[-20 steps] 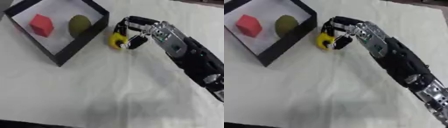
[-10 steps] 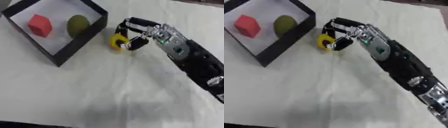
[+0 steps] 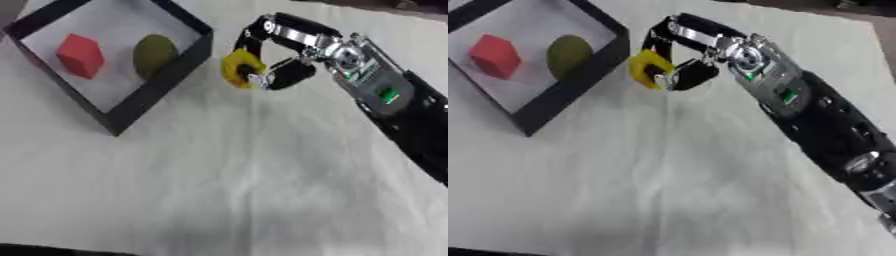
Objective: Pick up objects on the table and place them in the box.
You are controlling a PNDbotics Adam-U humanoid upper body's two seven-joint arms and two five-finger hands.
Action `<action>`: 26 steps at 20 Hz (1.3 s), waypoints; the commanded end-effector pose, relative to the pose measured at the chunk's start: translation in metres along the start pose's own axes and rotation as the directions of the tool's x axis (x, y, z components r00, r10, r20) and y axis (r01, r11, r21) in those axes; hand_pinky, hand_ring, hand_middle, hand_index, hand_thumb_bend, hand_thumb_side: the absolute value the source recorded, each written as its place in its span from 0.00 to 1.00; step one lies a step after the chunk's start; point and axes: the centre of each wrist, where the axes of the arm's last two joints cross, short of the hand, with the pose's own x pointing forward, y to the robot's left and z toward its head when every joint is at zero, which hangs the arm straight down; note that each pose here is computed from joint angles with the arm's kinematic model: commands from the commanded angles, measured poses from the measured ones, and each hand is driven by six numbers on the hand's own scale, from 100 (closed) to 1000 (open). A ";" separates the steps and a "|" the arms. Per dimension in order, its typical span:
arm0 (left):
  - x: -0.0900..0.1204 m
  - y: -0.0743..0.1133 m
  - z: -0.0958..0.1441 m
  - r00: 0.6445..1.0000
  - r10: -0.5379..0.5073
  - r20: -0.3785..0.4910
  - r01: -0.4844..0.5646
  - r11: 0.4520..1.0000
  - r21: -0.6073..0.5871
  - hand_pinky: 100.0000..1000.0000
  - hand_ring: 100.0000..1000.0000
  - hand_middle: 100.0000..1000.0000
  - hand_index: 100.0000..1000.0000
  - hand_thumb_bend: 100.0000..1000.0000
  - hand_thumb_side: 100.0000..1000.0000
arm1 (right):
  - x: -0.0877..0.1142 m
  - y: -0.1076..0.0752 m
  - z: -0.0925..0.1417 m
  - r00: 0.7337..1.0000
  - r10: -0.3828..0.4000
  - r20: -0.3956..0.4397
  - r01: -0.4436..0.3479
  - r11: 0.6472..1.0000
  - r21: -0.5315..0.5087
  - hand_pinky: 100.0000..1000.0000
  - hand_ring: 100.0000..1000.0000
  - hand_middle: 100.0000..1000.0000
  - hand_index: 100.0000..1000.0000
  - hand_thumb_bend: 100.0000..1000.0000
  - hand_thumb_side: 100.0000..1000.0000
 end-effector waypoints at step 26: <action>0.050 -0.025 -0.035 0.967 0.103 0.231 -0.079 0.991 -0.110 0.92 0.66 0.83 0.74 0.16 0.36 | 0.028 -0.142 0.012 0.994 0.016 0.104 0.017 0.949 -0.316 0.86 0.38 0.29 0.58 0.00 0.00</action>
